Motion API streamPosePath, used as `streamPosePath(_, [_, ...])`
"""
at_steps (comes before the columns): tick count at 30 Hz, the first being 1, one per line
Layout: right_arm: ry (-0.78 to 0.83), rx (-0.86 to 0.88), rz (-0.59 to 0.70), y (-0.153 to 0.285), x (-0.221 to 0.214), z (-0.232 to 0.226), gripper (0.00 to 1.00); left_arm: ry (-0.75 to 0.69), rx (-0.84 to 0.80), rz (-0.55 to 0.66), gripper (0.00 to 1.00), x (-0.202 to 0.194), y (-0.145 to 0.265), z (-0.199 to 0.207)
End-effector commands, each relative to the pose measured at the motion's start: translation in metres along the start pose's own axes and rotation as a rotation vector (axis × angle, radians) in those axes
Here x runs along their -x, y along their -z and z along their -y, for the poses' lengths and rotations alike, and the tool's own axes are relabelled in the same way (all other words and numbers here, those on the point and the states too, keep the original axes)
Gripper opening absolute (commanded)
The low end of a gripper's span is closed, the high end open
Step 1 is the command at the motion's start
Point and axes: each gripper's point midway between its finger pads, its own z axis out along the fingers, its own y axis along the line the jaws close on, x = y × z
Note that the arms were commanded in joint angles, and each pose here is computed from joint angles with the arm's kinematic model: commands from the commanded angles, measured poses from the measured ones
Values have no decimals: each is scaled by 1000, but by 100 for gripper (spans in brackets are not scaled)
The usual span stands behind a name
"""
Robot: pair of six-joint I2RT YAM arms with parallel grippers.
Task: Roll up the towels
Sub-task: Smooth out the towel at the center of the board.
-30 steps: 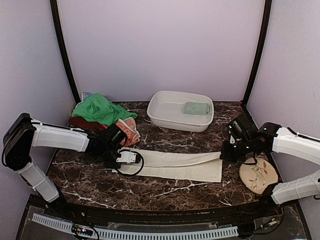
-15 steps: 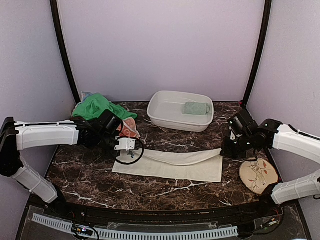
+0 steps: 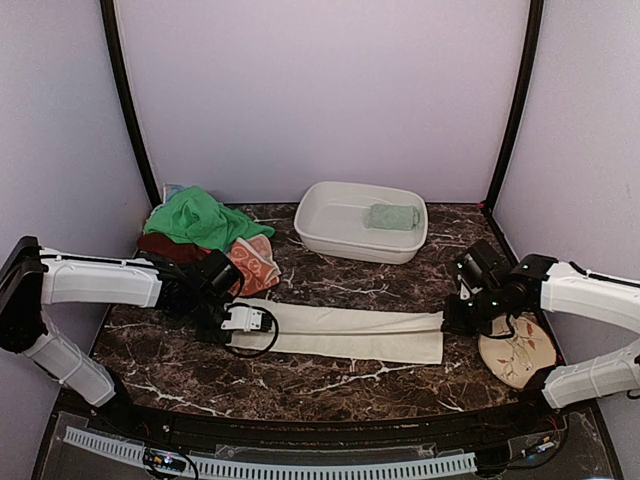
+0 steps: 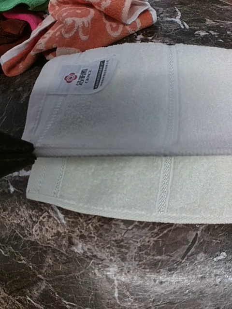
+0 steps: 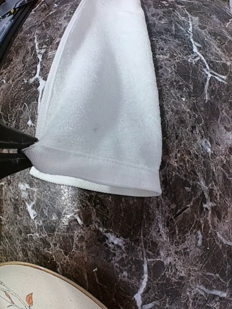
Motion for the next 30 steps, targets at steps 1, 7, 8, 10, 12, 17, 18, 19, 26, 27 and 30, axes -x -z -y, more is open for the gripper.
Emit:
streamPosePath(1, [-21, -3, 1, -5, -2, 4, 0, 34, -43, -14, 0, -7, -8, 16])
streamPosePath(7, [-25, -2, -9, -8, -7, 6, 0, 54, -63, -2, 0, -6, -8, 21])
streamPosePath(8, [-26, -1, -11, -9, -8, 6, 0, 56, -65, -5, 0, -6, -9, 21])
streamPosePath(10, [-26, 2, -21, -12, -12, 6, 0, 56, -69, -7, 0, -7, -8, 23])
streamPosePath(12, [-29, 2, -27, -16, -16, 6, 0, 54, -65, -13, 0, -9, -8, 24])
streamPosePath(17, [-18, -12, -43, -23, -23, 5, 0, 51, -66, -25, 0, -10, -2, 25])
streamPosePath(18, [-16, -19, -42, -24, -23, 5, 0, 51, -64, -27, 0, -10, -1, 25])
streamPosePath(19, [-12, -25, -43, -25, -23, 5, 0, 48, -62, -29, 0, -9, 0, 25])
streamPosePath(26, [-2, -41, -47, -30, -26, 3, 0, 36, -64, -53, 0, -13, 1, 33])
streamPosePath(27, [-2, -43, -50, -31, -28, 4, 0, 36, -67, -56, 0, -15, 0, 35])
streamPosePath(30, [-5, -50, -62, -37, -35, 6, 0, 31, -69, -73, 0, -20, -6, 42])
